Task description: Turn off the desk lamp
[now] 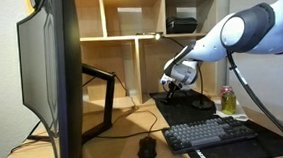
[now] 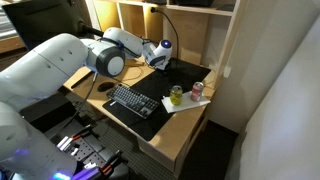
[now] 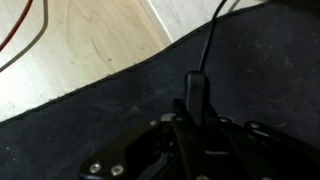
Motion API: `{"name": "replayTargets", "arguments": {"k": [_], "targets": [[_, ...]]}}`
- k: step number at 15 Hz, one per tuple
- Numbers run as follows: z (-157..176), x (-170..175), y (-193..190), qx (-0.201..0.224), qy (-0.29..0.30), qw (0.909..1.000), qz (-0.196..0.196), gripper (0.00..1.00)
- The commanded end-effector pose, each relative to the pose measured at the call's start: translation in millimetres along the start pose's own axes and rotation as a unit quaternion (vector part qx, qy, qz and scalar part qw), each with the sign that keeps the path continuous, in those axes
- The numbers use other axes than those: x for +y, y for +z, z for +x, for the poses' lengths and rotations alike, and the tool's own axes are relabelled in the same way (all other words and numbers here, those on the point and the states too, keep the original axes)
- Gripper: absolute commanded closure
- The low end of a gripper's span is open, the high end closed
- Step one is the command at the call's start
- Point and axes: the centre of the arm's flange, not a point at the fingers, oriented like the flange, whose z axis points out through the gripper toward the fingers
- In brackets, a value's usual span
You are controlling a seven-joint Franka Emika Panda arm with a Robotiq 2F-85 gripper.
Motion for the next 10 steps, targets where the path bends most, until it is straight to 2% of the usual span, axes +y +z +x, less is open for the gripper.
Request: {"name": "replayTargets", "arguments": {"k": [1, 4, 6, 7, 8, 9, 10], "targets": [[3.9, -3.1, 5.3, 0.002, -0.01, 0.9999, 0.008, 0.97], [3.5, -3.3, 3.6, 0.005, -0.017, 0.9998, -0.004, 0.95], [2.1, 1.0, -0.6, 0.011, -0.024, 0.9992, -0.03, 0.95], [2.2, 2.7, -2.4, 0.02, -0.027, 0.9983, -0.048, 0.79], [2.7, 4.1, -1.7, 0.026, -0.034, 0.9971, -0.063, 0.74], [1.9, 4.3, -2.4, 0.027, -0.037, 0.9965, -0.07, 0.54], [1.2, 5.3, -2.1, 0.025, -0.038, 0.996, -0.076, 0.51]]}}
